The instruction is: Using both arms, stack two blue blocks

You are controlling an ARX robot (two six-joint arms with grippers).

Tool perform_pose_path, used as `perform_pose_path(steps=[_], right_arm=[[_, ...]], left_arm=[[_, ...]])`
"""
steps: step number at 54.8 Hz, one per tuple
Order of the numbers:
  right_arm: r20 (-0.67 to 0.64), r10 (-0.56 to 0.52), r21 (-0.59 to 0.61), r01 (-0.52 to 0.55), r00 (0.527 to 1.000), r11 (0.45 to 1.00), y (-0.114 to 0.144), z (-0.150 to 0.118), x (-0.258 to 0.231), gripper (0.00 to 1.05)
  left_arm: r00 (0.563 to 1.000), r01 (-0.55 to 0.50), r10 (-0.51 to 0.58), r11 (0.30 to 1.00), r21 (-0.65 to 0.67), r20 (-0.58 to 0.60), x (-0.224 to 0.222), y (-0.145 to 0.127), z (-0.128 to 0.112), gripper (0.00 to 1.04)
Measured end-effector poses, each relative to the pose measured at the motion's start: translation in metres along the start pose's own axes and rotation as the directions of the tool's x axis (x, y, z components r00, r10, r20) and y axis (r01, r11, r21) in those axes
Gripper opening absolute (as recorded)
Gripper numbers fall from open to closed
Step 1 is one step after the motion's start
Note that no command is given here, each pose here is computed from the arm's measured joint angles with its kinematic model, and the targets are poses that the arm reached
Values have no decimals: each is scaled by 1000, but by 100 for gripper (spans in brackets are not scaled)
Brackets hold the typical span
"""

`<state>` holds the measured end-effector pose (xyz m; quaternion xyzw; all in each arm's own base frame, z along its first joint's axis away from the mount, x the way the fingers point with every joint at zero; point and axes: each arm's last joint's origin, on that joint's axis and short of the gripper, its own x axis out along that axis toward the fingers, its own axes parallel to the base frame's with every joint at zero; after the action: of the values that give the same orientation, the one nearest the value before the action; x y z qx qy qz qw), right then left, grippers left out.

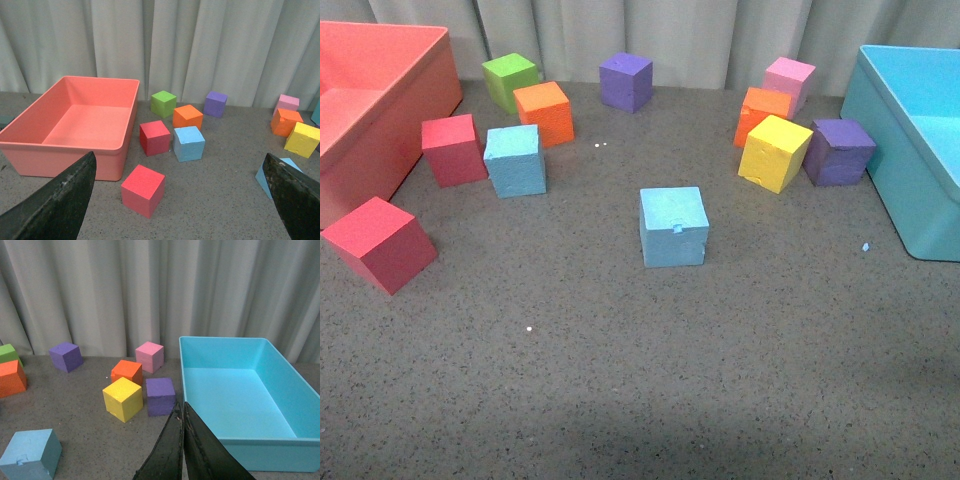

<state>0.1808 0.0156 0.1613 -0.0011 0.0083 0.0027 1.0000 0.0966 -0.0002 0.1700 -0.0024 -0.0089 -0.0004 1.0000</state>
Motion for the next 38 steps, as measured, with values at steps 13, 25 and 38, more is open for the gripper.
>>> perform_pose_path(steps=[13, 25, 38], right_arm=[[0, -5, 2, 5, 1000, 1000, -14, 0, -21, 1], [4, -5, 2, 5, 1000, 1000, -15, 1, -38, 1], [9, -5, 2, 5, 1000, 1000, -15, 2, -48, 1]], left_arm=[[1000, 0, 0, 1000, 0, 0, 0, 0, 0, 98], [1000, 0, 0, 1000, 0, 0, 0, 0, 0, 98], [1000, 0, 0, 1000, 0, 0, 0, 0, 0, 98]])
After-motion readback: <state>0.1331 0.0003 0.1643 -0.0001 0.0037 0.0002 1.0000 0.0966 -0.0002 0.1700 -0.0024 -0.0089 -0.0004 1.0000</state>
